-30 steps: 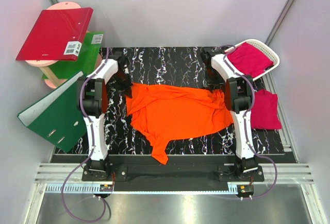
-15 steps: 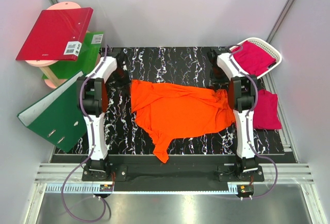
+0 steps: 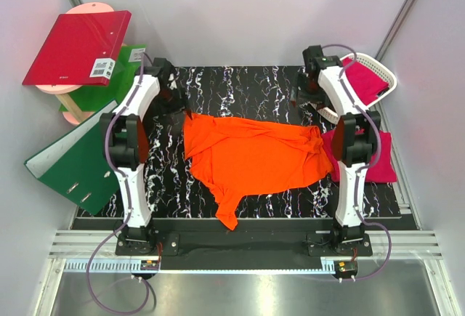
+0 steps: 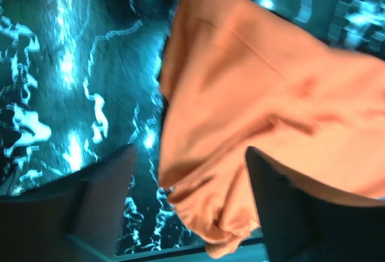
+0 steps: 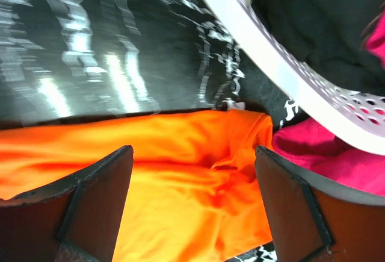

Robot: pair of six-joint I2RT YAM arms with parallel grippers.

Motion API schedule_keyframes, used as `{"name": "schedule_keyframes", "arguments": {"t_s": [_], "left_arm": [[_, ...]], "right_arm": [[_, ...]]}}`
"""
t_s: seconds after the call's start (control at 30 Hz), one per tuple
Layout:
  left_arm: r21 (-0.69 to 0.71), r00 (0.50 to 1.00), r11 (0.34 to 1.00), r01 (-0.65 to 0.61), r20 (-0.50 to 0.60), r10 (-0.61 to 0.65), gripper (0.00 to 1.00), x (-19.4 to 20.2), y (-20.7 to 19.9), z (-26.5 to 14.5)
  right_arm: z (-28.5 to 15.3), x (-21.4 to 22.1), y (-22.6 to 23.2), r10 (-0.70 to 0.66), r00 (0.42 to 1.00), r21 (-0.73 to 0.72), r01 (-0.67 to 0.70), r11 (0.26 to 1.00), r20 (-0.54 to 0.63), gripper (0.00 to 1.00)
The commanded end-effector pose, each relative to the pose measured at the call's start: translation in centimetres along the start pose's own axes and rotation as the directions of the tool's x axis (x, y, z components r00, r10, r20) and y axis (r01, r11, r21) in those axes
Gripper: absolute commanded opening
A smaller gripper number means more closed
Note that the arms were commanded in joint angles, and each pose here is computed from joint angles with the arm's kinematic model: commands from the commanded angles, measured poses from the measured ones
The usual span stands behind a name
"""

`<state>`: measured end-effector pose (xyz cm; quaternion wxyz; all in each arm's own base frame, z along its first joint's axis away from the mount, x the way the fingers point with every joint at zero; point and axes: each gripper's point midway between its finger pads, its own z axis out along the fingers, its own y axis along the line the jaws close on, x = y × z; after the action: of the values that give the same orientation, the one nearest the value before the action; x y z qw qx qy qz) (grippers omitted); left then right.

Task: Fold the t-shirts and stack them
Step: Fold the flattened tshirt in 1/3 of the way

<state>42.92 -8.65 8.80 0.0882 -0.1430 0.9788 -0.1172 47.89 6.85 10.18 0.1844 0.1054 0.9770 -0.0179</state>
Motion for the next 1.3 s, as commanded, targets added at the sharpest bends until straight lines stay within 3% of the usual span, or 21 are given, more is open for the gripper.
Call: {"name": "schedule_keyframes", "arguments": {"t_s": [0.0,0.1,0.13,0.17,0.2,0.23,0.27,0.33,0.57,0.7,0.77,0.87,0.93,1.0,1.1,1.13,1.27], "left_arm": [[0.127,0.997,0.990,-0.063,0.062,0.056,0.51,0.1,-3.3,-3.0],[0.135,0.997,0.988,-0.078,0.018,0.076,0.18,0.6,-4.0,-1.0],[0.129,0.997,0.988,-0.082,0.014,0.081,0.01,0.5,-4.2,-0.6],[0.123,0.997,0.989,-0.081,0.008,0.080,0.00,0.5,-4.2,-0.1],[0.126,0.997,0.989,-0.077,-0.017,0.080,0.10,0.7,-4.1,0.8],[0.129,0.997,0.989,-0.075,-0.025,0.079,0.53,0.7,-4.2,1.1],[0.128,0.996,0.989,-0.077,-0.029,0.081,0.70,0.8,-4.2,1.3],[0.098,0.996,0.992,-0.079,-0.024,0.082,0.82,0.7,-3.7,1.7],[0.004,0.997,0.998,-0.070,-0.020,0.070,0.80,0.7,-1.6,2.6],[-0.028,0.996,0.998,-0.064,-0.059,0.062,0.65,1.2,-0.7,4.4],[-0.037,0.994,0.997,-0.063,-0.086,0.060,0.65,1.5,-0.3,5.5],[-0.080,0.992,0.995,-0.060,-0.119,0.050,0.80,1.9,0.4,6.9],[-0.101,0.990,0.992,-0.069,-0.128,0.056,0.84,1.7,0.5,7.2],[-0.101,0.990,0.992,-0.071,-0.131,0.057,0.78,1.5,0.5,7.6],[-0.052,0.990,0.997,-0.064,-0.130,0.057,0.24,0.9,-0.7,7.9],[-0.049,0.990,0.997,-0.060,-0.127,0.053,0.00,0.7,-0.8,7.9],[-0.099,0.996,0.994,-0.045,-0.082,0.037,0.00,-0.6,-0.1,7.3]], "right_arm": [[-4.4,-2.6,1.4,0.019,0.991,-0.120,-0.003,0.993,0.133,0.89],[-4.2,-2.3,1.3,0.019,0.992,-0.117,-0.004,0.993,0.123,0.90],[-4.3,-2.3,1.3,0.017,0.992,-0.119,-0.002,0.993,0.124,0.89],[-4.3,-2.2,1.3,0.014,0.992,-0.116,0.000,0.993,0.122,0.89],[-4.3,-2.2,1.2,0.013,0.992,-0.114,0.002,0.993,0.124,0.89],[-4.4,-2.2,1.1,0.013,0.992,-0.111,0.001,0.994,0.127,0.89],[-4.6,-2.2,1.1,0.011,0.991,-0.110,0.004,0.994,0.131,0.89],[-4.6,-2.2,1.1,0.006,0.992,-0.109,0.008,0.994,0.130,0.89],[-4.5,-1.5,0.7,0.008,0.993,-0.100,0.004,0.995,0.115,0.89],[-4.6,-1.4,0.7,0.003,0.993,-0.099,0.008,0.995,0.116,0.89],[-4.7,-1.4,0.6,-0.001,0.993,-0.095,0.012,0.995,0.119,0.89],[-4.9,-1.4,0.4,-0.007,0.993,-0.091,0.018,0.996,0.122,0.89],[-5.1,-1.4,0.4,-0.007,0.992,-0.091,0.019,0.996,0.127,0.89],[-5.3,-1.4,0.4,-0.007,0.992,-0.094,0.019,0.995,0.129,0.89],[-5.2,-1.3,0.4,-0.005,0.992,-0.095,0.017,0.995,0.124,0.89],[-5.3,-1.2,0.5,-0.005,0.992,-0.099,0.017,0.995,0.124,0.89],[-5.5,-1.0,0.5,-0.005,0.993,-0.107,0.018,0.994,0.120,0.89]]}}
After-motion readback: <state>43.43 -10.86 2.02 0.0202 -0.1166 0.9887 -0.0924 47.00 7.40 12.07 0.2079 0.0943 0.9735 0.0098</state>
